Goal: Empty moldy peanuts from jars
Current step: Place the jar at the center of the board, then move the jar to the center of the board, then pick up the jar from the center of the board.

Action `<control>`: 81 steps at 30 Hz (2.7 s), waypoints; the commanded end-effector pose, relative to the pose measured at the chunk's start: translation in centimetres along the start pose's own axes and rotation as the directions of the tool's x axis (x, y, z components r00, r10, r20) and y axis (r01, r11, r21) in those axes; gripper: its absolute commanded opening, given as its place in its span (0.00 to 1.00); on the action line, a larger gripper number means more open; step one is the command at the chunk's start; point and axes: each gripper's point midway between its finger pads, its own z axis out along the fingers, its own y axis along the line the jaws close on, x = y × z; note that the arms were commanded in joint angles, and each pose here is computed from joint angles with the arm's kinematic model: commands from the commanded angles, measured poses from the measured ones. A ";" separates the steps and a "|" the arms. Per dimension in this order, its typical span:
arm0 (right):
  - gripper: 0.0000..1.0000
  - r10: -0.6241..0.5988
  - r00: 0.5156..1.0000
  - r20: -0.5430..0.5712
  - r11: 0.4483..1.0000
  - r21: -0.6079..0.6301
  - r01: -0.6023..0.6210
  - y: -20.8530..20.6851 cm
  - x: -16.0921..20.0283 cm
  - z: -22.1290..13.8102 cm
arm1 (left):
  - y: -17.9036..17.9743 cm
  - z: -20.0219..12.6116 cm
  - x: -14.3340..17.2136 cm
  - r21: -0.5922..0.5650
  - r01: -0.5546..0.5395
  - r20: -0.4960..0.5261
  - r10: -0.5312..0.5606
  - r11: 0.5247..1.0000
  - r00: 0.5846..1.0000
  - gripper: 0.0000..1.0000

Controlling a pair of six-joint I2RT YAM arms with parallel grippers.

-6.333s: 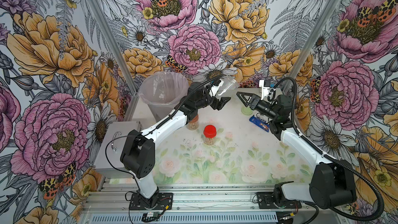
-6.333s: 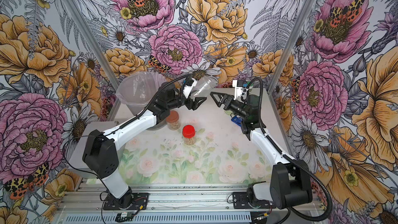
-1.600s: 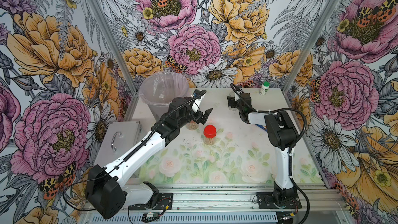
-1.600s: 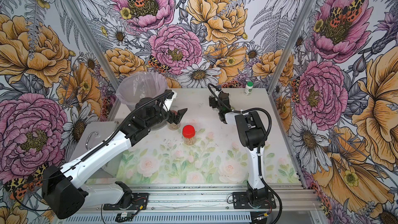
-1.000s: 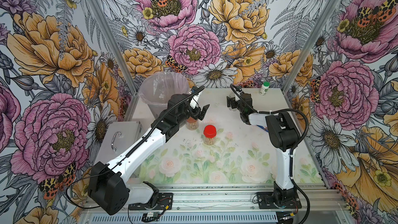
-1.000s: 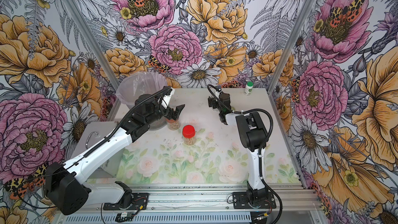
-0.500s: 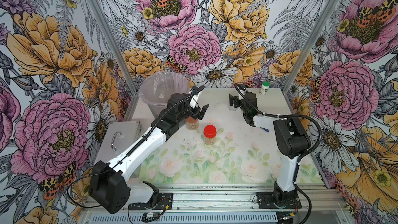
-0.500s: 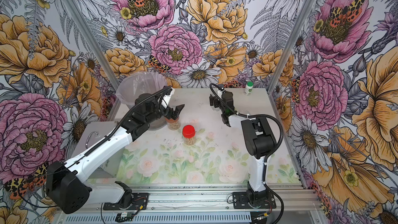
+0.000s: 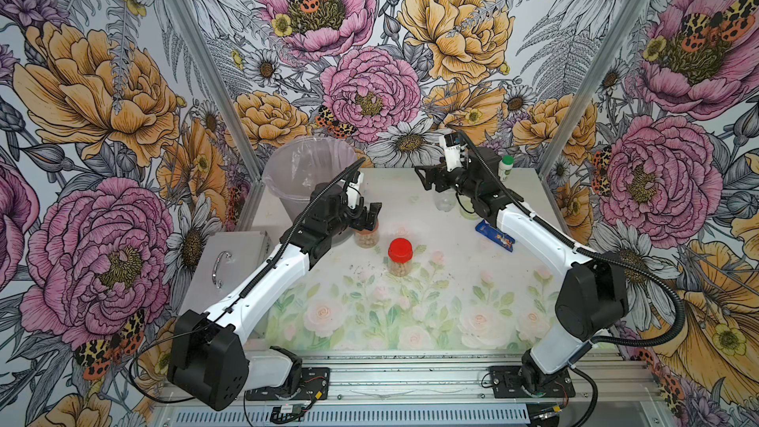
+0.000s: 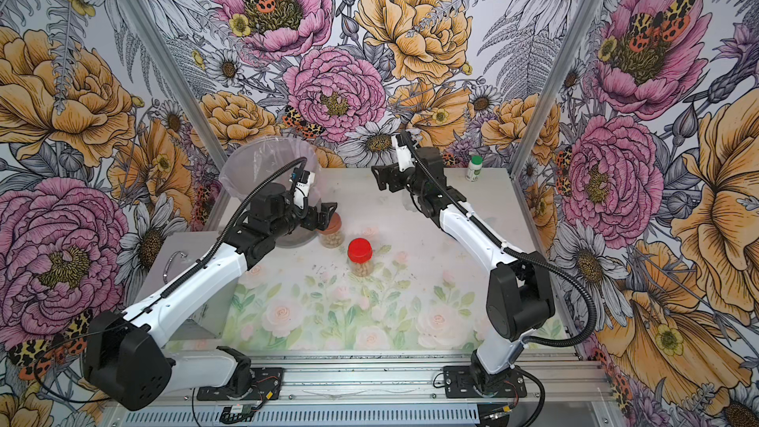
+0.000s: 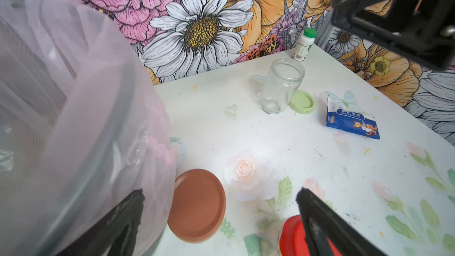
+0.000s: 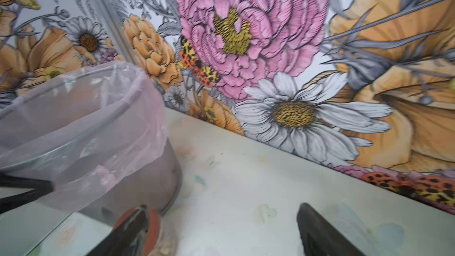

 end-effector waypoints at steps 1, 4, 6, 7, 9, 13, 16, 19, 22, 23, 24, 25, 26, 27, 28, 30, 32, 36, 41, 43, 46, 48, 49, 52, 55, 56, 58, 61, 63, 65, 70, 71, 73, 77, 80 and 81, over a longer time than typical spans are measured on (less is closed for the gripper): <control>0.94 0.031 0.959 -0.283 0.984 -0.160 -0.079 3.8 7.1 1.2 | 0.7 -0.3 0.6 -0.027 0.050 -0.004 -0.050 0.998 0.999 0.99; 0.94 -0.005 0.950 -0.313 0.987 -0.153 -0.045 4.3 8.6 2.5 | 1.4 0.2 1.0 -0.043 0.059 -0.009 -0.060 0.997 0.998 0.99; 0.93 -0.006 0.944 -0.330 0.987 -0.153 -0.047 4.3 9.5 3.1 | 2.3 0.7 1.4 -0.066 0.079 -0.019 -0.081 0.995 0.997 0.99; 0.93 -0.007 0.940 -0.340 0.987 -0.152 -0.048 4.3 9.9 3.4 | 2.7 1.0 1.7 -0.074 0.087 -0.025 -0.089 0.993 0.996 0.99; 0.93 -0.021 0.935 -0.354 0.983 -0.178 -0.045 4.8 10.7 3.9 | 3.7 1.6 2.3 -0.096 0.102 -0.038 -0.106 0.990 0.994 0.99; 0.95 -0.062 0.925 -0.374 0.971 -0.235 -0.030 6.3 12.0 4.6 | 6.0 2.5 3.4 -0.148 0.137 -0.063 -0.148 0.979 0.987 0.99; 0.97 -0.102 0.922 -0.373 0.955 -0.298 -0.014 7.6 12.4 4.7 | 6.9 2.7 3.7 -0.161 0.160 -0.058 -0.171 0.974 0.984 0.99; 0.98 -0.140 0.912 -0.386 0.939 -0.343 0.000 8.8 13.0 5.0 | 5.4 2.9 3.5 -0.093 0.142 -0.068 -0.149 0.985 0.986 0.99; 0.99 -0.187 0.900 -0.392 0.931 -0.363 0.036 9.7 14.0 6.0 | 4.9 2.9 3.6 -0.093 0.129 -0.067 -0.135 0.987 0.988 0.99; 0.99 -0.196 0.898 -0.393 0.930 -0.364 0.044 9.8 14.2 6.4 | 4.8 3.0 3.7 -0.090 0.128 -0.069 -0.134 0.988 0.989 0.99; 0.99 -0.203 0.894 -0.399 0.931 -0.362 0.050 9.8 14.5 6.8 | 4.6 3.0 3.7 -0.083 0.127 -0.068 -0.133 0.988 0.989 0.99; 0.99 -0.211 0.891 -0.402 0.932 -0.357 0.059 9.9 14.7 7.3 | 4.5 2.9 3.7 -0.079 0.126 -0.069 -0.131 0.989 0.989 0.99; 0.99 -0.219 0.887 -0.406 0.933 -0.353 0.069 9.8 15.0 7.7 | 4.4 2.9 3.7 -0.076 0.122 -0.069 -0.128 0.990 0.989 0.99; 1.00 -0.228 0.885 -0.407 0.934 -0.348 0.080 9.8 15.2 8.1 | 4.3 2.7 3.6 -0.074 0.119 -0.064 -0.124 0.990 0.990 0.99; 1.00 -0.233 0.882 -0.409 0.933 -0.349 0.085 9.9 15.4 8.4 | 4.3 2.5 3.4 -0.077 0.118 -0.055 -0.122 0.990 0.991 0.99; 1.00 -0.240 0.877 -0.415 0.935 -0.343 0.094 10.1 15.8 9.0 | 4.5 2.1 3.0 -0.085 0.119 -0.035 -0.123 0.989 0.992 0.99; 1.00 -0.250 0.874 -0.418 0.934 -0.340 0.104 10.3 16.2 9.5 | 4.4 1.4 2.5 -0.083 0.117 -0.012 -0.119 0.990 0.993 0.99; 1.00 -0.255 0.871 -0.420 0.934 -0.339 0.110 10.8 16.5 10.2 | 3.8 -0.2 1.5 -0.054 0.109 0.034 -0.107 0.993 0.994 0.99; 0.99 -0.267 0.866 -0.423 0.934 -0.336 0.124 11.3 17.0 11.2 | 2.0 -2.8 0.3 0.028 0.075 0.114 -0.078 0.997 0.990 0.99; 0.99 -0.267 0.866 -0.423 0.934 -0.335 0.124 11.3 17.1 11.6 | 1.8 -3.7 -0.2 0.034 0.072 0.147 -0.076 0.997 0.986 0.99; 1.00 -0.273 0.859 -0.432 0.934 -0.333 0.129 11.5 17.7 12.2 | 1.6 -5.0 -0.6 0.030 0.071 0.188 -0.075 0.997 0.979 0.99; 1.00 -0.275 0.856 -0.438 0.933 -0.336 0.128 11.6 18.1 12.5 | 1.8 -5.7 -0.9 0.014 0.080 0.216 -0.082 0.997 0.973 0.99; 0.99 -0.277 0.856 -0.437 0.932 -0.338 0.128 11.8 18.1 12.6 | 1.8 -6.0 -1.0 0.009 0.083 0.226 -0.083 0.997 0.971 0.99; 1.00 -0.285 0.851 -0.441 0.932 -0.336 0.138 11.9 18.5 12.9 | 2.1 -6.7 -1.3 -0.006 0.100 0.260 -0.096 0.995 0.961 0.99; 1.00 -0.287 0.849 -0.444 0.932 -0.335 0.140 12.0 18.8 13.3 | 2.0 -7.2 -1.6 -0.001 0.109 0.286 -0.104 0.994 0.952 0.99; 0.99 -0.287 0.849 -0.445 0.932 -0.335 0.139 12.0 18.9 13.5 | 2.0 -7.3 -1.6 -0.003 0.108 0.291 -0.102 0.994 0.951 0.99; 1.00 -0.289 0.844 -0.451 0.931 -0.338 0.138 12.1 19.2 13.8 | 2.2 -7.5 -1.6 -0.015 0.110 0.296 -0.101 0.994 0.950 0.99; 1.00 -0.294 0.837 -0.461 0.932 -0.333 0.144 12.2 19.9 14.4 | 2.5 -7.9 -1.7 -0.030 0.120 0.311 -0.104 0.992 0.945 0.99; 0.99 -0.295 0.834 -0.466 0.935 -0.322 0.151 12.0 20.2 14.9 | 2.4 -8.1 -1.8 -0.028 0.117 0.322 -0.102 0.993 0.941 0.99; 1.00 -0.295 0.832 -0.469 0.935 -0.321 0.150 12.0 20.5 15.3 | 2.3 -8.3 -2.0 -0.026 0.117 0.327 -0.102 0.993 0.939 0.99; 0.97 -0.293 0.831 -0.472 0.941 -0.297 0.163 11.5 20.7 16.0 | 2.2 -8.3 -1.9 -0.024 0.115 0.329 -0.101 0.993 0.939 0.99; 0.96 -0.293 0.831 -0.473 0.941 -0.297 0.163 11.4 20.8 16.1 | 2.2 -8.3 -1.9 -0.024 0.115 0.329 -0.101 0.993 0.939 0.99; 0.93 -0.294 0.831 -0.473 0.940 -0.299 0.162 11.4 20.9 16.4 | 2.2 -8.3 -1.9 -0.023 0.114 0.329 -0.100 0.993 0.939 0.99; 0.83 -0.291 0.832 -0.472 0.940 -0.302 0.158 11.5 21.0 16.6 | 2.2 -8.2 -1.7 -0.032 0.106 0.324 -0.090 0.994 0.942 0.99; 0.75 -0.291 0.833 -0.471 0.940 -0.302 0.158 11.5 21.0 16.6 | 2.3 -8.2 -1.5 -0.035 0.105 0.317 -0.088 0.994 0.944 0.99; 0.71 -0.292 0.832 -0.471 0.941 -0.297 0.162 11.4 20.9 16.7 | 2.2 -8.2 -1.5 -0.034 0.100 0.318 -0.084 0.994 0.944 0.99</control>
